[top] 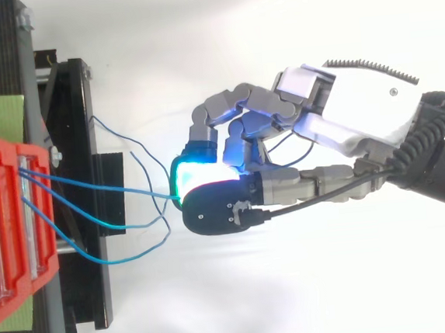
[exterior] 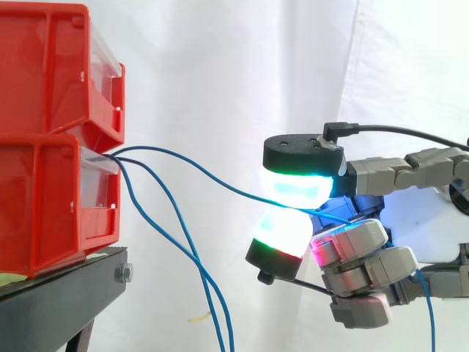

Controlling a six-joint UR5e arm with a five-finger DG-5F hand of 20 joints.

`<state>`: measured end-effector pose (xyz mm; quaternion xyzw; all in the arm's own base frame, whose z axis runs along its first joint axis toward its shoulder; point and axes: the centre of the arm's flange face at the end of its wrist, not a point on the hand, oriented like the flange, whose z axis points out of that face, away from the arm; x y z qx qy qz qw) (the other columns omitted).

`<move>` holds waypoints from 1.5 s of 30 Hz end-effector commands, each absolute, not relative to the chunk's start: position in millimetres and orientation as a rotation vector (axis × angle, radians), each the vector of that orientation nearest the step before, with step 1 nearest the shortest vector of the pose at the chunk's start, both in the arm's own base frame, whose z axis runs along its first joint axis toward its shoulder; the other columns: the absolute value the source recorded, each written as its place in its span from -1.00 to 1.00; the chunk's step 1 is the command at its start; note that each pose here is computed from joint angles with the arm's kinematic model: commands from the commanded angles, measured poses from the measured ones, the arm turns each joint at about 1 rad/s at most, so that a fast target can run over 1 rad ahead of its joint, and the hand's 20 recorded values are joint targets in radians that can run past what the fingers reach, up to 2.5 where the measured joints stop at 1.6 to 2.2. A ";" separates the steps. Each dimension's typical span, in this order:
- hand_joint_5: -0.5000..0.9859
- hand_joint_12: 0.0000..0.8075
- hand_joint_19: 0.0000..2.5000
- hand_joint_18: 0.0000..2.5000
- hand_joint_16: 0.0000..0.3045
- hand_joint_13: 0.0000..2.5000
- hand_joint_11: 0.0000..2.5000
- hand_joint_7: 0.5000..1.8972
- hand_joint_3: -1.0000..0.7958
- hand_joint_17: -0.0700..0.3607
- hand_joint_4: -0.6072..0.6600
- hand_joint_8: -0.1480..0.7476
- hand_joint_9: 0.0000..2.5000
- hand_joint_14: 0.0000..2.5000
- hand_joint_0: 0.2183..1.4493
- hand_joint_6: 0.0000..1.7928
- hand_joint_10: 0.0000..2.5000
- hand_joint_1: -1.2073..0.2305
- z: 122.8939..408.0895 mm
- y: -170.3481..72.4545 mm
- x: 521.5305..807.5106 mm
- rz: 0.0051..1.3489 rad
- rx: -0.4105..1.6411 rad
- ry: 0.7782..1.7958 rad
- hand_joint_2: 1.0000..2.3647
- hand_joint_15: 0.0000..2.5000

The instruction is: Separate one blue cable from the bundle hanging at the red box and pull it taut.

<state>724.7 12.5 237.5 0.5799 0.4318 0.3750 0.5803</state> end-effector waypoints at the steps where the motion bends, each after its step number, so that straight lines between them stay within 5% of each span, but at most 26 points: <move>1: -0.66 -0.22 0.61 -0.34 -0.85 -0.59 -0.04 -0.18 0.33 -0.44 0.32 0.02 -0.47 0.94 -0.10 0.08 0.00 -0.25 237.5 12.6 724.7 0.877 1.355 1.009 -0.35 -0.16; 13: -0.65 -0.21 0.66 -0.31 -0.85 -0.58 -0.06 -0.16 0.33 -0.43 0.33 0.03 -0.46 0.99 -0.09 0.08 0.04 -0.25 237.5 12.6 724.7 0.877 1.355 1.009 -0.41 -0.17; 20: -0.65 -0.20 0.67 -0.29 -0.84 -0.57 -0.09 -0.15 0.34 -0.43 0.34 0.04 -0.48 1.00 -0.08 0.08 0.33 -0.25 237.5 12.3 724.6 0.874 1.356 1.007 -0.43 -0.15; 45: -0.64 -0.16 0.64 -0.26 -0.84 -0.53 -0.11 -0.17 0.34 -0.41 0.34 0.06 -0.46 1.00 -0.07 0.08 0.36 -0.25 237.5 12.6 724.7 0.877 1.355 1.009 -0.47 -0.16</move>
